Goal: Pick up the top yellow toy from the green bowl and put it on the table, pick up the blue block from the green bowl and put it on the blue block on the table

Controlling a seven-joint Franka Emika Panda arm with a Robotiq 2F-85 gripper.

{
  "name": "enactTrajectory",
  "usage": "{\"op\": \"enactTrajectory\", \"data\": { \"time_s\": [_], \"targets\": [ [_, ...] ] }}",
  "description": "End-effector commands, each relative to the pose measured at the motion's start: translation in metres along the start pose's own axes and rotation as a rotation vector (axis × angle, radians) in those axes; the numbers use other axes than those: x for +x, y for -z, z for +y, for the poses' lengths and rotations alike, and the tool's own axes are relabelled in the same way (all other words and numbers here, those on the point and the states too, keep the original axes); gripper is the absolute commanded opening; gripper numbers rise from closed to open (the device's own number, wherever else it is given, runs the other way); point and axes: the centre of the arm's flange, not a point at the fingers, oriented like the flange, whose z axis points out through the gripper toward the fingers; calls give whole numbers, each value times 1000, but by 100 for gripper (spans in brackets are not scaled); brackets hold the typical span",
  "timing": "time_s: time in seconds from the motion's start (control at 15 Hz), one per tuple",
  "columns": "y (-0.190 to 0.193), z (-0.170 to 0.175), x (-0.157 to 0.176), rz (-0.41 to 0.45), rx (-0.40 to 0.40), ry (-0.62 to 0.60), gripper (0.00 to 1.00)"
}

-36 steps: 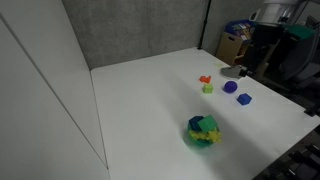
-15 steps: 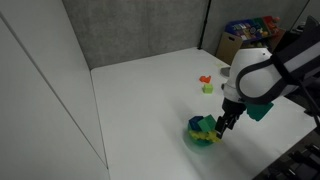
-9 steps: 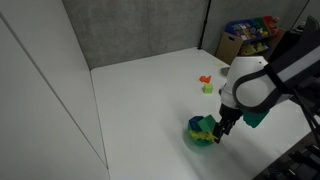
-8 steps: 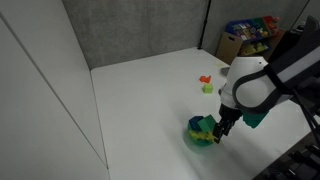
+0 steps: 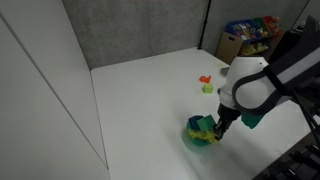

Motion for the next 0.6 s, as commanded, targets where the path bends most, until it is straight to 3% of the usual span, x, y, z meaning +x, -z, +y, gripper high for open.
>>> {"op": "enactTrajectory", "data": {
  "time_s": [0.0,0.53],
  "targets": [
    [5,0,0,28,-10,-11,5],
    [31,-5,-2,41,1,9,4]
  ]
}}
